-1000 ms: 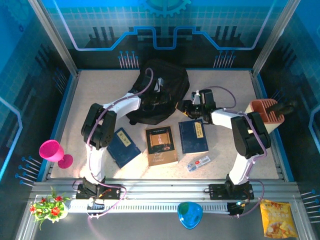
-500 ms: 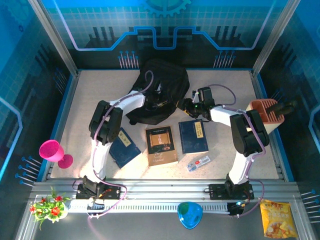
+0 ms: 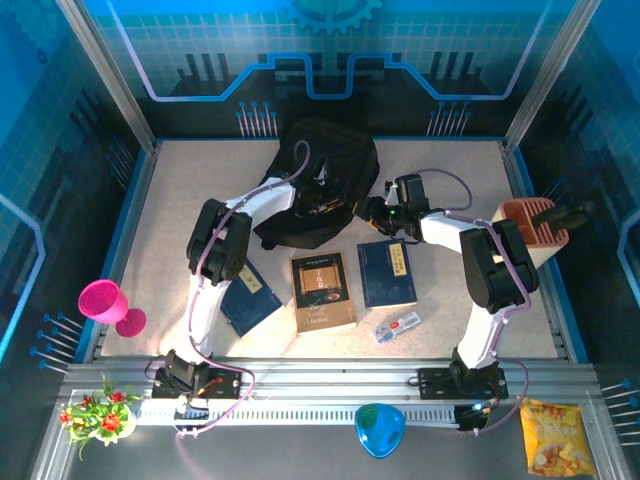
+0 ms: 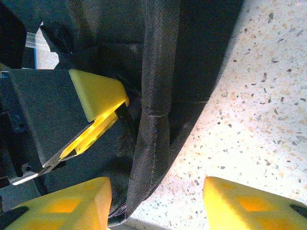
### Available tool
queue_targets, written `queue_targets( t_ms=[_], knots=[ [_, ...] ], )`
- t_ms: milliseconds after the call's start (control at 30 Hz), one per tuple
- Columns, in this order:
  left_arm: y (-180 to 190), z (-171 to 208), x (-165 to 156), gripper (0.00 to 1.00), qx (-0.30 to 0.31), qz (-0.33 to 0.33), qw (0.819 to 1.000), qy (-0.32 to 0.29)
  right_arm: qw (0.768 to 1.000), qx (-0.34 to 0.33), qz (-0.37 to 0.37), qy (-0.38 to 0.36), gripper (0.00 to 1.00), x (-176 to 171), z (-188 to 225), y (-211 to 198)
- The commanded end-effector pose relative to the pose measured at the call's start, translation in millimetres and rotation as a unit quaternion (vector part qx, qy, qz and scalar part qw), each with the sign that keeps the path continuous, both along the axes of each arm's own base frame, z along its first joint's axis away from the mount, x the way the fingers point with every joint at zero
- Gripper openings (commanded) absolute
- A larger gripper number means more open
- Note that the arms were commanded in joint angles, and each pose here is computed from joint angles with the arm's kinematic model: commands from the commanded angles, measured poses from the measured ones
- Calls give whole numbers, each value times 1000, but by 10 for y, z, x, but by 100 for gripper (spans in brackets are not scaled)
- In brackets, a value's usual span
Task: Pack the student bag
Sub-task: Unzip the student bag at the top-center of the table.
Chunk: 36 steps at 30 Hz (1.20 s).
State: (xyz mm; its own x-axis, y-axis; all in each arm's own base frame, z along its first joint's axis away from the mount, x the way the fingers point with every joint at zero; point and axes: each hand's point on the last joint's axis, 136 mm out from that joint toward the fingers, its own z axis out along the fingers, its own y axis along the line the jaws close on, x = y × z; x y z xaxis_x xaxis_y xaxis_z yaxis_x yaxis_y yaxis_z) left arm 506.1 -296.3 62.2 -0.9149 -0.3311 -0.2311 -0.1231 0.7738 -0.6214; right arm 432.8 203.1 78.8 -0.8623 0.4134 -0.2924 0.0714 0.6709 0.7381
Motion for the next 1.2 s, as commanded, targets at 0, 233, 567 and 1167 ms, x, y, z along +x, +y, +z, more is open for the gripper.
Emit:
queue_targets(
  t_ms=[0, 233, 567, 1167],
  knots=[
    [-82, 4, 11, 25, -9, -7, 1000, 7, 1000, 2, -5, 8, 54, 27, -33, -46],
    [-102, 56, 66, 16, -9, -7, 1000, 3, 1000, 1, -7, 10, 53, 24, -46, -55],
    [-149, 238, 23, 7, -29, -19, 999, -14, 1000, 7, 0, 19, 46, 20, -107, -15],
    [-77, 573, -225, 0, -33, -49, 995, -75, 1000, 14, -5, 2, 51, 169, 57, -64]
  ],
)
